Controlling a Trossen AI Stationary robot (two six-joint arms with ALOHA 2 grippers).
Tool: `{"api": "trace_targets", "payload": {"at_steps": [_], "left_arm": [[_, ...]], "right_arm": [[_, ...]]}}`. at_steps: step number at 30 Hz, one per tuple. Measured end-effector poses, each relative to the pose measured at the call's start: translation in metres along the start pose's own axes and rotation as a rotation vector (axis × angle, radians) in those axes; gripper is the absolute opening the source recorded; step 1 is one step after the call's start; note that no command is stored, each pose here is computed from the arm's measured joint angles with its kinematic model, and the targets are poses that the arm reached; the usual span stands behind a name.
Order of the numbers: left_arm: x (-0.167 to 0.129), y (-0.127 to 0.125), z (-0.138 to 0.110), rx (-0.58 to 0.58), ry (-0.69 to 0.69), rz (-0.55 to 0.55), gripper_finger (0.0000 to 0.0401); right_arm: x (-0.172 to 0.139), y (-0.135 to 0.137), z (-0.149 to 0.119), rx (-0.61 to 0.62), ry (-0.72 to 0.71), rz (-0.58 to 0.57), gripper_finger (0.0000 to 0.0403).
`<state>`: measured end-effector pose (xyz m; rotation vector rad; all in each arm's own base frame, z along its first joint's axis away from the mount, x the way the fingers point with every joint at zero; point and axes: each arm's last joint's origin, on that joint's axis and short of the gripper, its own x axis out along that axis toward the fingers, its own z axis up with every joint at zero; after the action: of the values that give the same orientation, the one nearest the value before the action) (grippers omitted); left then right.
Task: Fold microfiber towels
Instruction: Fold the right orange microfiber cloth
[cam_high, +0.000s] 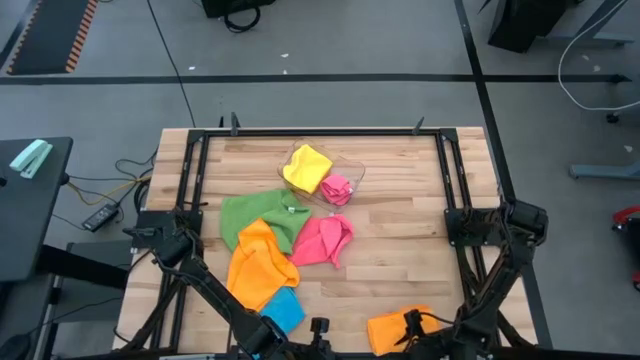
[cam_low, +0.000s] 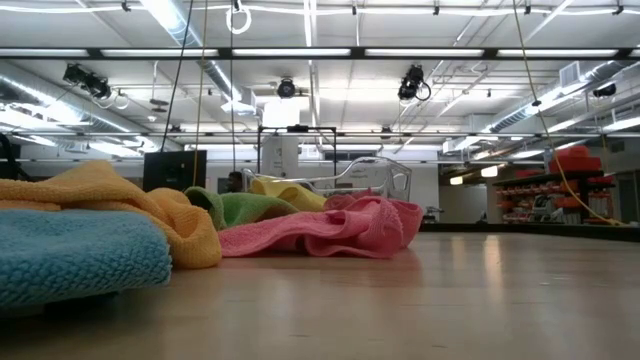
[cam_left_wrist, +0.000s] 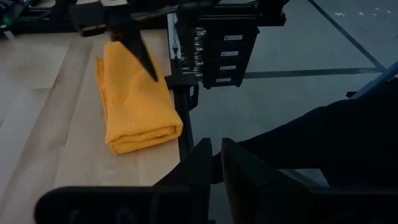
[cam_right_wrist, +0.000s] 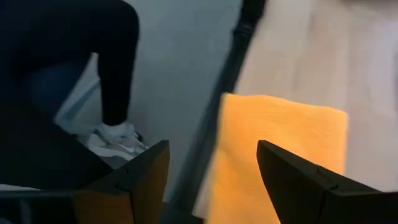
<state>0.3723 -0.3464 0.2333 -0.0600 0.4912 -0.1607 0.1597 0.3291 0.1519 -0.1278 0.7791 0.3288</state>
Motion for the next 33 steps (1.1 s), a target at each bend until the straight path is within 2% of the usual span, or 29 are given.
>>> {"api": "trace_targets", "payload": {"at_steps": [5,10,17,21,25,33], "left_arm": [[0.0,0.0,0.0,0.0,0.0,0.0,0.0045],[0.0,0.0,0.0,0.0,0.0,0.0,0.0044],[0.0,0.0,0.0,0.0,0.0,0.0,0.004],[0.0,0.0,0.0,0.0,0.0,0.0,0.0044],[0.0,0.0,0.0,0.0,0.0,0.0,0.0045],[0.0,0.0,0.0,0.0,0.0,0.0,0.004]], "right_arm": [[0.004,0.012,-0.008,0.04,-0.005,0.053,0.0252],[0.015,0.015,-0.02,0.135,0.079,0.089,0.0252],[0.031,0.011,-0.028,0.181,0.157,0.092,0.0252],[0.033,0.005,-0.026,0.184,0.179,0.063,0.0252],[0.037,-0.008,-0.024,0.192,0.215,-0.013,0.0252],[0.044,-0.025,-0.02,0.132,0.236,-0.08,0.0252]]}}
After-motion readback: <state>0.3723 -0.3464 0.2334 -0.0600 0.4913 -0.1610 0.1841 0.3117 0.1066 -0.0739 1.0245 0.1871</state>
